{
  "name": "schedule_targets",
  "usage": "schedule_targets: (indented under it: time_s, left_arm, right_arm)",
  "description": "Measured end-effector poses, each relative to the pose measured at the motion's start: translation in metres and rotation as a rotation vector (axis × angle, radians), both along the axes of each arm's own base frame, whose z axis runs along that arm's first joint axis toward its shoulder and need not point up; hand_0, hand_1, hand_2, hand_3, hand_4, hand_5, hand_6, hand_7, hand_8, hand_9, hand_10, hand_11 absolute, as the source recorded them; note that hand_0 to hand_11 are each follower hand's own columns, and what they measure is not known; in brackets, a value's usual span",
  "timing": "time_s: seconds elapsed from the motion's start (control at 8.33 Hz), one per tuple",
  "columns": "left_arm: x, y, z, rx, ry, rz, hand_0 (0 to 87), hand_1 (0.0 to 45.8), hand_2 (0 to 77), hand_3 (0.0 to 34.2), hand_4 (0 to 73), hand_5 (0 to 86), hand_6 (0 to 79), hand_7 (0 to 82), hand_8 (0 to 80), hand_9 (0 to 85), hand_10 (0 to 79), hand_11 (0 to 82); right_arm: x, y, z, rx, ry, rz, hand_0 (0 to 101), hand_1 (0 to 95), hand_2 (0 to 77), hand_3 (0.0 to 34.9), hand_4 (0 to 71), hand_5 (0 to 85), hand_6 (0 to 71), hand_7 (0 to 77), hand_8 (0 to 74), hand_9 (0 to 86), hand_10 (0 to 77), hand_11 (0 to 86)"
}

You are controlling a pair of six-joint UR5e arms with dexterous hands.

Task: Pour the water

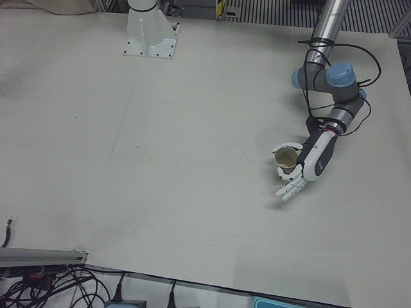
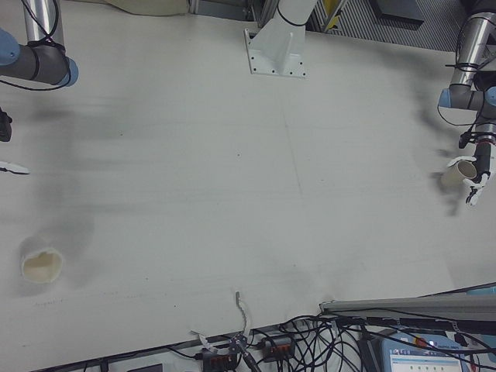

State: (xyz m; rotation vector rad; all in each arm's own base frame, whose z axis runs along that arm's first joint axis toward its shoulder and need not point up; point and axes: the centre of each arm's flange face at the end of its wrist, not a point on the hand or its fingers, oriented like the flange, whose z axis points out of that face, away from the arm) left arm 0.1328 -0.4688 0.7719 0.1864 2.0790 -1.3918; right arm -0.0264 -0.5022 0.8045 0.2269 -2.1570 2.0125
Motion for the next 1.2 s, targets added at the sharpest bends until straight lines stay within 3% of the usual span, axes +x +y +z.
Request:
schedule_targets:
  time_s: [0.12, 0.24, 0.36, 0.48, 0.6, 0.72, 0.84, 0.96, 1.08, 1.2]
  left_arm:
    - [0.0, 0.0, 0.001, -0.001, -0.003, 0.002, 52.3, 24.0, 27.8, 0.1, 14.7, 64.9, 8.2, 10.9, 6.5, 7.6, 4.9, 9.3]
    - [0.0, 0.001, 0.002, -0.002, -0.005, 0.004, 50.4, 23.5, 27.8, 0.0, 14.7, 64.9, 8.2, 10.9, 4.9, 6.5, 4.9, 7.6]
    - [0.0, 0.001, 0.002, -0.004, -0.006, 0.006, 50.4, 23.5, 27.8, 0.0, 14.7, 64.9, 8.2, 10.9, 4.9, 6.5, 4.9, 7.6]
    - [0.0, 0.001, 0.002, -0.006, -0.004, 0.007, 49.7, 19.6, 28.9, 0.0, 14.7, 64.9, 7.6, 9.8, 5.4, 5.5, 3.3, 7.1]
    - [0.0, 0.001, 0.002, -0.008, -0.001, 0.009, 49.4, 10.4, 28.9, 0.0, 14.7, 64.9, 7.6, 8.7, 2.7, 4.9, 3.3, 7.1]
    - [0.0, 0.002, 0.002, -0.011, 0.003, 0.012, 49.2, 21.3, 2.2, 0.1, 10.9, 63.8, 7.6, 8.7, 4.4, 4.9, 3.3, 6.5]
    - [0.0, 0.002, 0.003, -0.018, 0.009, 0.015, 49.2, 16.4, 2.7, 0.1, 4.4, 54.5, 6.5, 8.7, 4.4, 4.9, 3.3, 6.5]
    - [-0.001, 0.004, 0.004, -0.03, 0.018, 0.019, 48.3, 6.5, 7.6, 0.0, 7.6, 39.8, 6.5, 8.7, 4.4, 4.9, 1.1, 4.4]
    - [-0.002, 0.006, 0.005, -0.042, 0.031, 0.023, 48.2, 13.6, 3.3, 0.0, 6.5, 20.2, 6.5, 8.7, 2.7, 4.9, 3.3, 5.5]
    - [-0.005, 0.007, 0.005, -0.057, 0.057, 0.028, 48.2, 10.4, 1.6, 0.0, 6.5, 20.2, 6.5, 8.7, 2.7, 4.9, 3.3, 5.5]
  right_arm:
    - [0.001, 0.001, -0.003, 0.005, -0.002, 0.0, 49, 14.7, 2.7, 1.2, 7.1, 22.9, 9.8, 11.4, 11.5, 18.5, 7.6, 12.5]
    - [0.001, 0.0, -0.005, 0.01, -0.004, 0.0, 49, 14.7, 2.7, 1.2, 7.1, 22.9, 9.8, 11.4, 11.5, 18.5, 7.6, 12.5]
    - [0.0, 0.0, -0.007, 0.015, -0.005, 0.0, 49, 15.8, 7.6, 1.2, 7.1, 21.3, 9.8, 13.6, 11.5, 15.8, 7.6, 12.5]
    - [0.0, -0.002, -0.011, 0.021, -0.005, 0.002, 49, 16.4, 9.8, 1.2, 7.6, 21.3, 9.8, 14.7, 11.5, 15.8, 7.6, 12.0]
    - [0.001, -0.003, -0.014, 0.027, -0.006, 0.004, 49, 16.4, 10.4, 1.2, 8.7, 21.3, 9.8, 14.7, 12.5, 16.9, 7.6, 12.0]
    - [0.001, -0.004, -0.016, 0.031, -0.007, 0.005, 49, 17.5, 11.4, 1.2, 8.7, 22.4, 10.4, 15.8, 12.5, 16.9, 7.6, 12.0]
    - [0.002, -0.005, -0.018, 0.034, -0.007, 0.007, 50, 18.0, 13.1, 1.2, 9.8, 22.9, 10.9, 15.8, 12.0, 17.5, 7.6, 12.0]
    - [0.002, -0.005, -0.02, 0.037, -0.007, 0.007, 50, 18.0, 13.1, 1.2, 9.8, 22.9, 10.9, 15.8, 12.0, 17.5, 7.6, 12.0]
    - [0.002, -0.006, -0.022, 0.04, -0.008, 0.008, 50, 18.5, 15.3, 1.3, 10.4, 22.9, 10.9, 16.9, 13.1, 17.5, 6.5, 11.4]
    - [0.002, -0.007, -0.025, 0.046, -0.009, 0.009, 50, 18.5, 15.3, 1.2, 10.4, 22.9, 10.9, 16.9, 13.1, 17.5, 6.5, 11.4]
